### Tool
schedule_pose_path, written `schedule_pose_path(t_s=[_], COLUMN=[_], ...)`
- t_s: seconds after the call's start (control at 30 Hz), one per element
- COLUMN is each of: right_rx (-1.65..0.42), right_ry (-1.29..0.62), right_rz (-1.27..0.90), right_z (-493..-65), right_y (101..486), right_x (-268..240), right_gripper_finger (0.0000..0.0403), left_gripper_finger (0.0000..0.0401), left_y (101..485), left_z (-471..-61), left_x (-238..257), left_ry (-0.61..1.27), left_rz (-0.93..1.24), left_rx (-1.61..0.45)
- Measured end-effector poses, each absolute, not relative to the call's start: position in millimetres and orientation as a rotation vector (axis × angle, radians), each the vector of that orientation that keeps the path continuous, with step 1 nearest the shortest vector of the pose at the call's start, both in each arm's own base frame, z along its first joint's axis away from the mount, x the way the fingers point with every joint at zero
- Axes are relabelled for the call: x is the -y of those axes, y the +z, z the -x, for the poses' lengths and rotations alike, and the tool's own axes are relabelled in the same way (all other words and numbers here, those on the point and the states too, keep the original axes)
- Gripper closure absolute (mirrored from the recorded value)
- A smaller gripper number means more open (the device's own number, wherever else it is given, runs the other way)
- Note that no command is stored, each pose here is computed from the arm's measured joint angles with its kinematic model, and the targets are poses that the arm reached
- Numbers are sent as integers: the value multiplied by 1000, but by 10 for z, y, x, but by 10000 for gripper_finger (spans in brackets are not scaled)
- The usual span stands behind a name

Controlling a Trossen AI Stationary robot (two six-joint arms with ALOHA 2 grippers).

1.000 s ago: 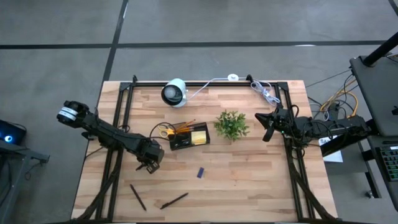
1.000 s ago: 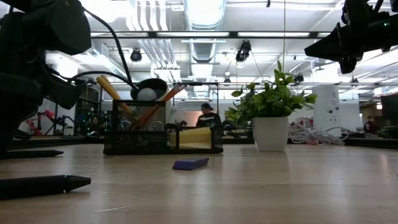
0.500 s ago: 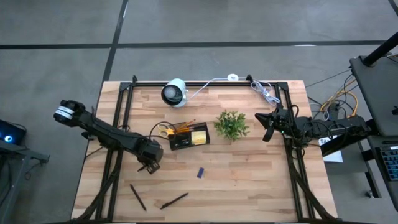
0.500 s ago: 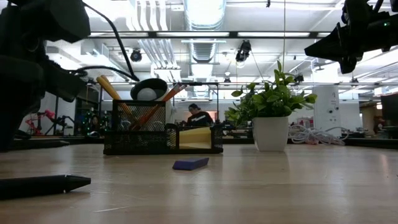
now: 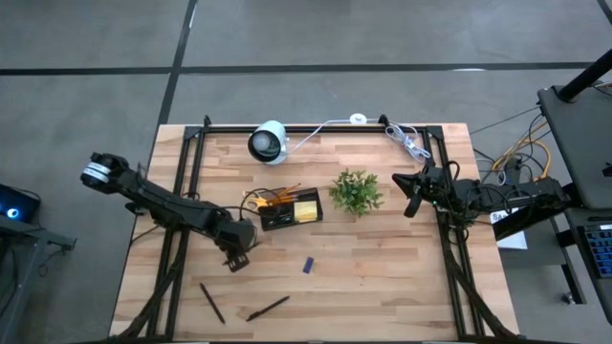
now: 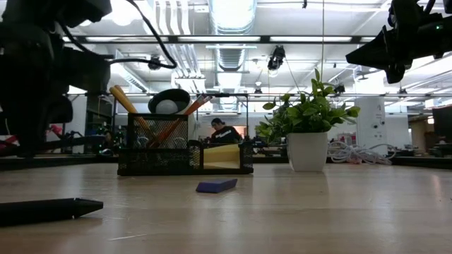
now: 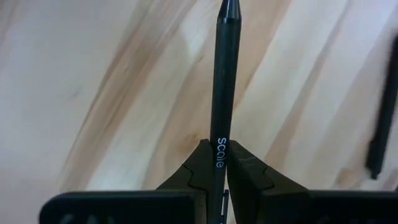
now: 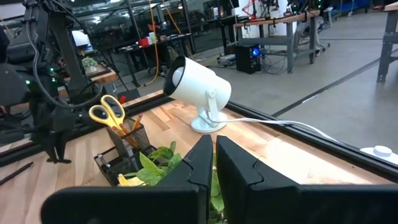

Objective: Pick and place office supplies into organizer
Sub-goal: Put the top left black pen in the black desk organizer

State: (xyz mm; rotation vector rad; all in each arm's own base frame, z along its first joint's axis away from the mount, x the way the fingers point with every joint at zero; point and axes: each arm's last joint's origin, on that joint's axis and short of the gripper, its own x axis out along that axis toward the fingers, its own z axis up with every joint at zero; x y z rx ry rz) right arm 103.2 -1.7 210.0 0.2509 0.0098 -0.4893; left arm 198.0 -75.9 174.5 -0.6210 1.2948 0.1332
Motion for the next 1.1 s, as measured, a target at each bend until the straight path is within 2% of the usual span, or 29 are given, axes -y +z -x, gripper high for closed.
schedule_pose_path(t_s=[0.67,1.1], right_rx=[-6,-5], right_ry=[-488,-488], right_rz=[-258,-259], right_z=[-1032,-1033], right_y=[2102,2103], right_x=[17,17], right_gripper_finger=[390,390], left_gripper_finger=[389,389], left_y=[1856,1982], left_z=[-2215,-2365], left_x=[828,818], left_ry=[31,103], left_rz=[680,659], left_rx=[-1035,-760])
